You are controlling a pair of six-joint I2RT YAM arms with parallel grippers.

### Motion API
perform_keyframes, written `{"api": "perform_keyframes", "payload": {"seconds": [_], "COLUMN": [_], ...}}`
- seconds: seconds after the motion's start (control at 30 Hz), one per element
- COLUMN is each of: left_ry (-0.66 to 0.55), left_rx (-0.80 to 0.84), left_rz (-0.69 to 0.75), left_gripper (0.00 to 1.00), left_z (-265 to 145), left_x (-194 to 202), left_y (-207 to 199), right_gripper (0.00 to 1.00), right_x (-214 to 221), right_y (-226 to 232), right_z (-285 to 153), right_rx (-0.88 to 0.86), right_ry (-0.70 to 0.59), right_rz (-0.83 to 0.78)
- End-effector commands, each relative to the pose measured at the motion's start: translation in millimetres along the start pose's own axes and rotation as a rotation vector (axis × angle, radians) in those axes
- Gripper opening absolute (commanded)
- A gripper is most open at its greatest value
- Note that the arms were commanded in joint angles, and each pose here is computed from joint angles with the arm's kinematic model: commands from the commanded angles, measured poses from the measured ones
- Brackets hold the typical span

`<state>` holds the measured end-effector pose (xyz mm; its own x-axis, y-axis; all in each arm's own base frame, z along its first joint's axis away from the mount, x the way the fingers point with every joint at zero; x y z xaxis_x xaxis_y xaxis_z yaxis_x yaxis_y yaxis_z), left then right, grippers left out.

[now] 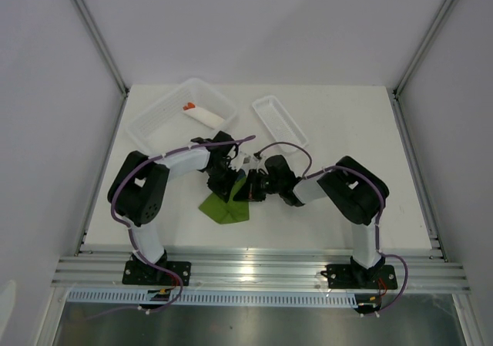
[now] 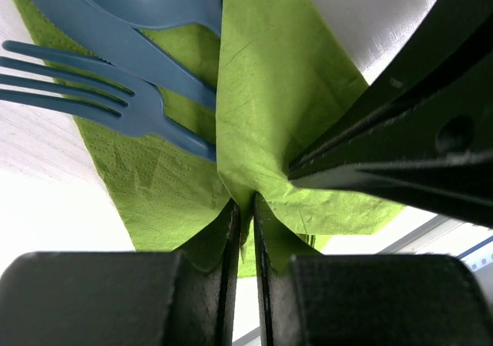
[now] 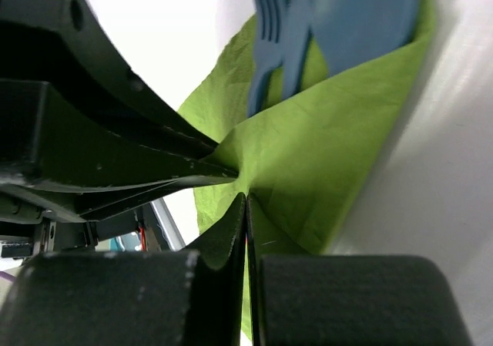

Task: Place the utensils on the paper napkin and roll it up

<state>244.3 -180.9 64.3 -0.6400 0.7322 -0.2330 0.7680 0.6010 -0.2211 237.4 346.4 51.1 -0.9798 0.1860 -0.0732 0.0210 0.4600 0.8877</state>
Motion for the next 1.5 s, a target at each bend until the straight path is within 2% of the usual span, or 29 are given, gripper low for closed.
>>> {"api": "perform_keyframes", "payload": {"seconds": [0.0,0.1,0.27,0.47,0.6,0.83,1.0,1.3,1.47], "left_ry": [-0.025,-0.029,-0.024,-0.065,-0.079,-0.019,0.084,0.147,0.139], "left_rx": [0.012,0.003,-0.011,-0.091,-0.165,-0.223,-0.193,-0.14,-0.117], "left_rz": [0.004,0.006,0.011,-0.027,-0.064,-0.148,-0.163,-0.202,-0.225], "left_gripper": [0.14,0.16,0.25,0.52,0.64,0.64,0.6,0.53,0.48], "left_z": [-4,-5,-8,-40,-54,-54,-41,-22,-18], "left_x": [-5,-7,-7,-9,3,37,57,67,63], "left_y": [0,2,4,20,31,40,36,33,32], "right_gripper": [0.0,0.0,0.0,0.0,0.0,0.0,0.0,0.0,0.0], "right_x": [-1,3,4,4,3,0,3,4,7], "right_y": [26,15,-3,-24,-26,-22,-21,-17,-23], "right_z": [0,8,15,19,19,16,16,11,11], "right_rx": [-0.087,-0.062,0.01,0.101,0.119,0.127,0.136,0.135,0.138], "right_ry": [-0.027,-0.007,0.001,-0.001,-0.006,-0.03,-0.037,-0.079,-0.081], "right_rz": [-0.099,-0.074,-0.006,0.058,0.062,0.046,0.036,0.03,0.05]}}
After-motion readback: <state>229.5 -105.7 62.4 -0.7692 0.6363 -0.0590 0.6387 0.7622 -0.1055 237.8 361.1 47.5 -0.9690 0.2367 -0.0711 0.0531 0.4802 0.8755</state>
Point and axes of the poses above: each gripper's point midway between its finger pads, its own z axis out along the fingers, its own y axis along the line the jaws close on, x = y × z, the point moved 5 cm from there along -z, back along the fingers, and after that the axes turned 15 degrees about z, right-handed, at the moved point
